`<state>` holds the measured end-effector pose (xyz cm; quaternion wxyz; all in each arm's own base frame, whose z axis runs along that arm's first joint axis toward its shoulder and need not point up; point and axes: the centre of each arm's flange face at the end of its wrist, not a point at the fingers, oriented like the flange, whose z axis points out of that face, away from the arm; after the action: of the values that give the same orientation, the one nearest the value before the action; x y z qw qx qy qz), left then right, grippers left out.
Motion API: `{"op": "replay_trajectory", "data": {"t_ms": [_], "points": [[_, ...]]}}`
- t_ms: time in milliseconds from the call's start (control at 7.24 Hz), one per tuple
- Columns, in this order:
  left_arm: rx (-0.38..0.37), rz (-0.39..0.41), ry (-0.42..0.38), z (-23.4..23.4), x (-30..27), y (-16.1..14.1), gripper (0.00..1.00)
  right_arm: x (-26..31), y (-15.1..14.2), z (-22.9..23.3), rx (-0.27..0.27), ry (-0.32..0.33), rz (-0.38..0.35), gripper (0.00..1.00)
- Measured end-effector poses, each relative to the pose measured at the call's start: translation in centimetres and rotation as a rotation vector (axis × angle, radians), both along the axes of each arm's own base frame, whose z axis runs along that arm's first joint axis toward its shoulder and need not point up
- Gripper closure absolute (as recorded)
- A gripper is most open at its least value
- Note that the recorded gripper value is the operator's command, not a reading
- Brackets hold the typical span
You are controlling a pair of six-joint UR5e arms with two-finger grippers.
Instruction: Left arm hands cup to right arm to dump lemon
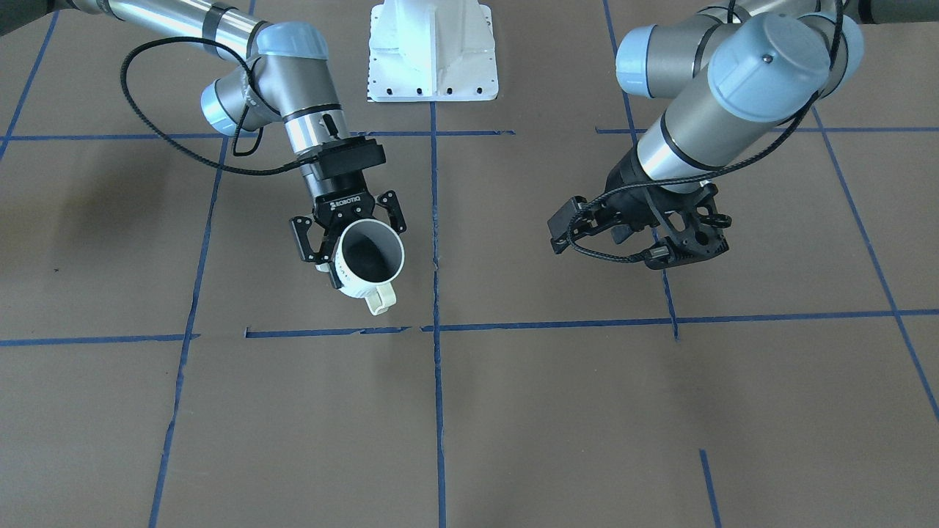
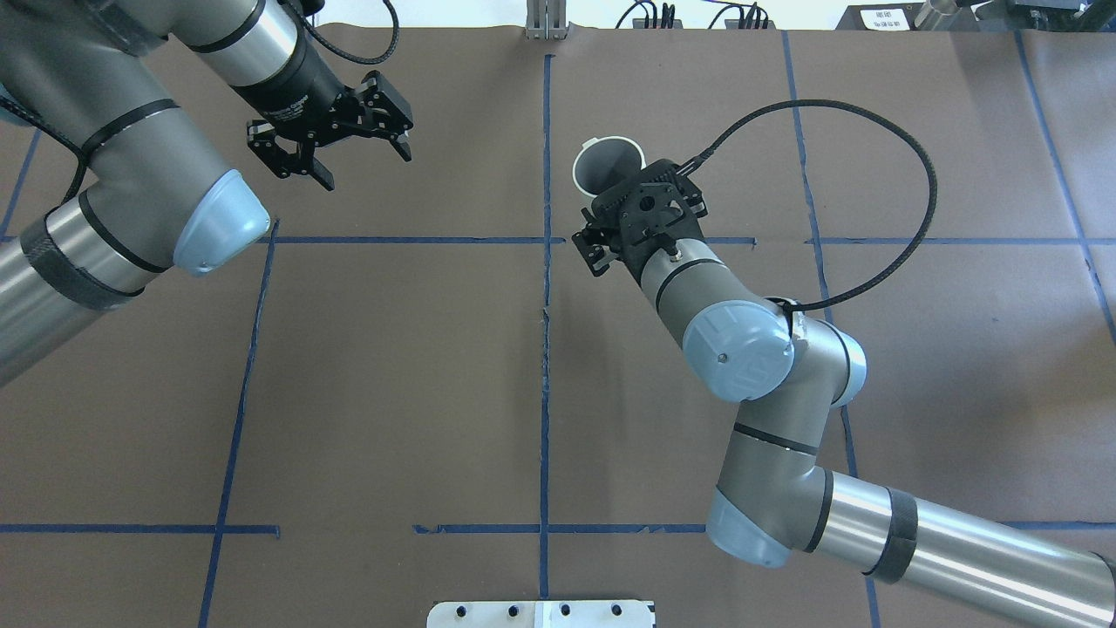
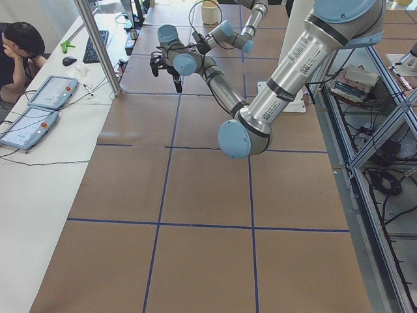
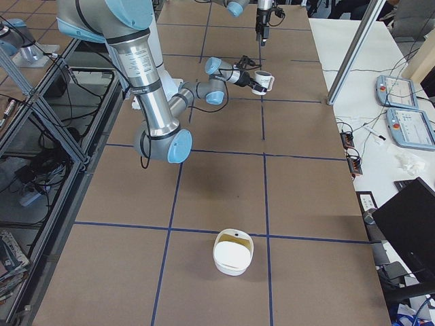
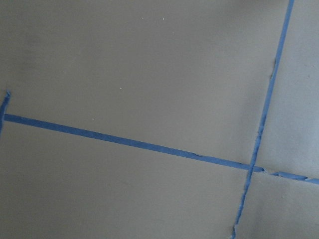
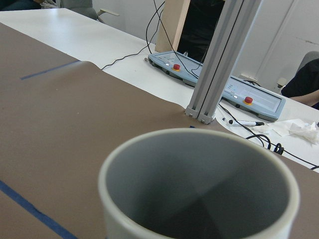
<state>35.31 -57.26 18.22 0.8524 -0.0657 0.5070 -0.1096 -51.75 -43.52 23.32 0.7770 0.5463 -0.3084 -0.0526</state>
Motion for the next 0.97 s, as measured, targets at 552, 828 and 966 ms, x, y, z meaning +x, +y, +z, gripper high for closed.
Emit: {"op": "replay_trajectory", "data": {"t_ms": [552,828,966], "points": [[-0.065,0.041,0.056,-5.6,4.7,2.8,0.00,-2.4,1.9,-2.9,0.007,0.003,0.015,0.64],[-0.092,0.033,0.067,-7.5,5.7,2.9,0.00,-2.4,1.9,-3.2,0.008,-0.002,0.017,0.53],[-0.102,0.027,0.069,-8.3,6.3,2.4,0.00,-2.5,1.9,-3.6,0.009,-0.008,0.017,0.52]]}}
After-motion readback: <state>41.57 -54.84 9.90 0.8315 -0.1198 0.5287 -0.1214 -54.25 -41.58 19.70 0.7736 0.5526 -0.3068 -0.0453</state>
